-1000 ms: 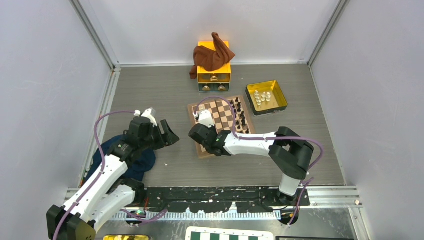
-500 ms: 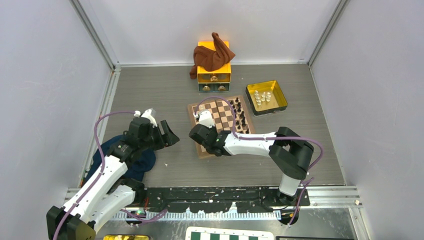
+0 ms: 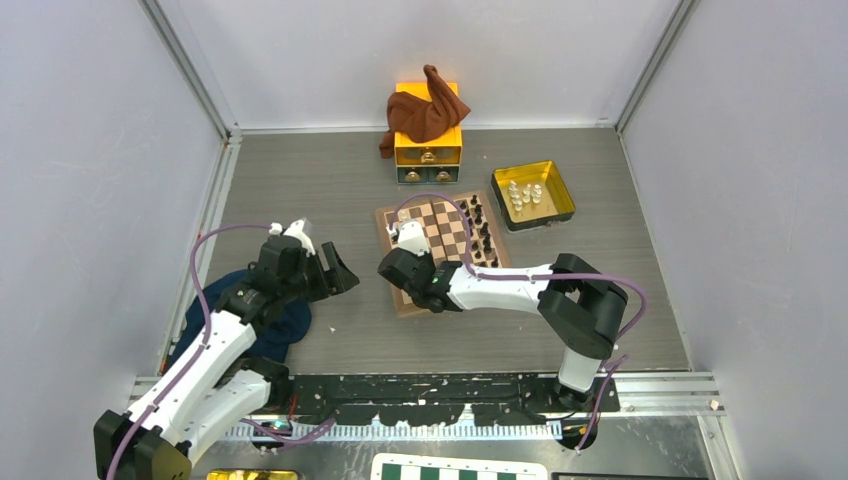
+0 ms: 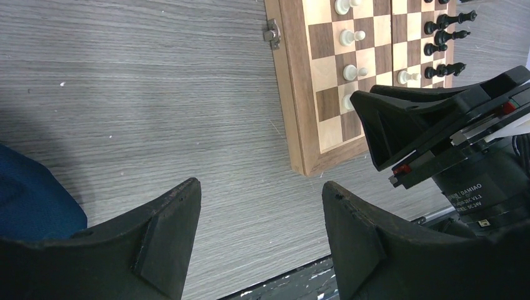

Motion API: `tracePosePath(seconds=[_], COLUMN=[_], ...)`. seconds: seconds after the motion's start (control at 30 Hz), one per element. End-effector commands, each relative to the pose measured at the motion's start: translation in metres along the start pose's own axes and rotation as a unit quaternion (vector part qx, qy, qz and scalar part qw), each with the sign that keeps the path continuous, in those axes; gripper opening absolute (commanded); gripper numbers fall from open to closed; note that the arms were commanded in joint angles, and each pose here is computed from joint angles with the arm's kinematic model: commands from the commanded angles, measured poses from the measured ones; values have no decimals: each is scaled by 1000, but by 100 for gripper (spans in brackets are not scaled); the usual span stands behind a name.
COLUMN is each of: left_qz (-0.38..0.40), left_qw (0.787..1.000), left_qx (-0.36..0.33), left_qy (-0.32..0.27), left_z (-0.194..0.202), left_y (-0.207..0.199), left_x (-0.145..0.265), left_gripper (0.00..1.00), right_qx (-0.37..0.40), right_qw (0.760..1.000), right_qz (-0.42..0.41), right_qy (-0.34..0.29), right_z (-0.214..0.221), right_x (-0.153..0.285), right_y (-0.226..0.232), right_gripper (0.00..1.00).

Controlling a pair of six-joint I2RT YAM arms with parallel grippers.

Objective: Set up the chess pieces on the board
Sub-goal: Pick up the chess piece from the chessboard.

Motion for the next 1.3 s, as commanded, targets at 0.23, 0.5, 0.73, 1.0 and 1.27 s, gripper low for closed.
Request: tracePosePath(seconds=[0.23, 0.5, 0.73, 1.0, 1.27], left_qz=[20, 21, 22, 22, 23], left_qw=[1000, 1000, 1000, 1000, 1000], left_qx=[-1, 0, 0, 1, 0], left_qy=[-17, -18, -18, -20, -21], left_z=[-6, -6, -5, -5, -5], left_y=[-4, -4, -5, -5, -5], left_x=[-2, -1, 0, 1, 3], left_gripper=[72, 72, 72, 72, 72], right_qx=[-19, -21, -22, -21, -27], right_qw=[999, 999, 999, 999, 998], right_qz=[4, -2, -13, -27, -33], right_qy=[-33, -34, -33, -38, -48], right_z=[-14, -16, -18, -24, -30], right_x=[7, 9, 13, 19, 29], right_y=[-1, 0, 1, 4, 4], right_gripper=[32, 32, 32, 33, 34])
Point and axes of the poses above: each gripper's point midway between its finger pads, its own x axis back along the fingers, its own y axis along the line the jaws close on, z = x × y, the point moved 10 cm from there along x, back along the fingers, and after that the axes turned 4 degrees about -x, right-handed, at the moved point
